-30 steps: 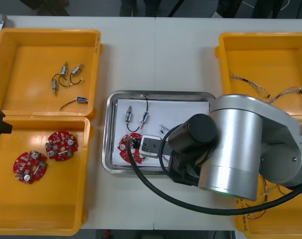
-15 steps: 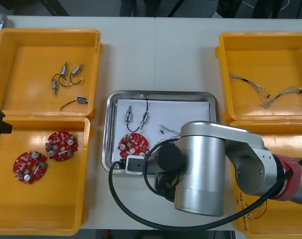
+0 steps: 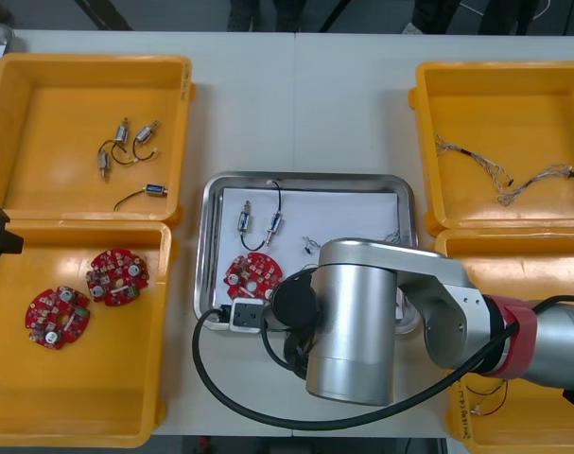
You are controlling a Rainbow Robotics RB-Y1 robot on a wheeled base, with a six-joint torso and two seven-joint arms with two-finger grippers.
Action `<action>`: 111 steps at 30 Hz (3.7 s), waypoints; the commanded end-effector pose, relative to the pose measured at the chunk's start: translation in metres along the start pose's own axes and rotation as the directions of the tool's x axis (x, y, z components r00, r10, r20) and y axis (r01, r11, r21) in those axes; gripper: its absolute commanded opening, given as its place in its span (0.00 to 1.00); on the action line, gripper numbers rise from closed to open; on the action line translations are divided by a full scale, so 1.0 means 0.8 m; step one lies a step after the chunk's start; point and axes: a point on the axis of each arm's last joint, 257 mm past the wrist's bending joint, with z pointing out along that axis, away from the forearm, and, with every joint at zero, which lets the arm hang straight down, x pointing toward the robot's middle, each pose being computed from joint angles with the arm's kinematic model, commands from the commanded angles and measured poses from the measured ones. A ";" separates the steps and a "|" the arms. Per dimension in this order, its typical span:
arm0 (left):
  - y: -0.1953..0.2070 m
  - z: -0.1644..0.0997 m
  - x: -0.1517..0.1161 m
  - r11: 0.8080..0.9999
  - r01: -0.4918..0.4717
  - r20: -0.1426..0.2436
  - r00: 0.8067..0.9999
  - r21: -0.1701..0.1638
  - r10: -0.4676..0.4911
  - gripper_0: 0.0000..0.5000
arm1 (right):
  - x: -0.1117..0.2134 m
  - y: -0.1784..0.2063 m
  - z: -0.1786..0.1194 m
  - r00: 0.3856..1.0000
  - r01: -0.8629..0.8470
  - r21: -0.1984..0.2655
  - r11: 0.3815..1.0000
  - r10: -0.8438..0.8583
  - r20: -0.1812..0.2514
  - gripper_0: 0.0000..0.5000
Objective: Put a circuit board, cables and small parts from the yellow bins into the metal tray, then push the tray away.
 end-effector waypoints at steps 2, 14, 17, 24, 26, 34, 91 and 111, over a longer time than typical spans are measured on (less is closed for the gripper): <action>0.017 -0.017 -0.004 0.994 -0.097 0.018 0.995 -0.048 0.098 1.00 | -0.018 -0.001 0.003 0.996 0.083 0.021 0.996 -0.084 0.020 1.00; 0.017 -0.017 -0.004 0.994 -0.097 0.018 0.995 -0.048 0.098 1.00 | -0.007 0.005 0.013 0.996 0.092 0.021 0.996 -0.092 -0.010 1.00; 0.017 -0.017 -0.004 0.994 -0.097 0.018 0.995 -0.048 0.098 1.00 | -0.004 0.002 0.017 0.995 0.096 0.030 0.995 -0.095 -0.020 1.00; 0.017 -0.017 -0.004 0.994 -0.097 0.018 0.995 -0.048 0.098 1.00 | -0.003 -0.001 0.018 0.995 0.101 0.048 0.994 -0.100 -0.023 1.00; 0.017 -0.017 -0.004 0.994 -0.097 0.018 0.995 -0.048 0.098 1.00 | -0.003 -0.002 0.018 0.995 0.099 0.052 0.994 -0.098 -0.024 1.00; 0.017 -0.017 -0.004 0.994 -0.097 0.018 0.995 -0.048 0.098 1.00 | -0.007 -0.003 0.017 0.995 0.100 0.057 0.993 -0.100 -0.018 0.33; 0.017 -0.017 -0.004 0.994 -0.097 0.018 0.995 -0.048 0.098 1.00 | -0.014 -0.150 -0.006 0.970 0.224 0.303 0.926 -0.183 -0.157 0.00; 0.017 -0.017 -0.004 0.994 -0.097 0.018 0.995 -0.048 0.098 1.00 | -0.029 -0.220 -0.019 0.965 0.231 0.386 0.893 -0.162 -0.205 0.00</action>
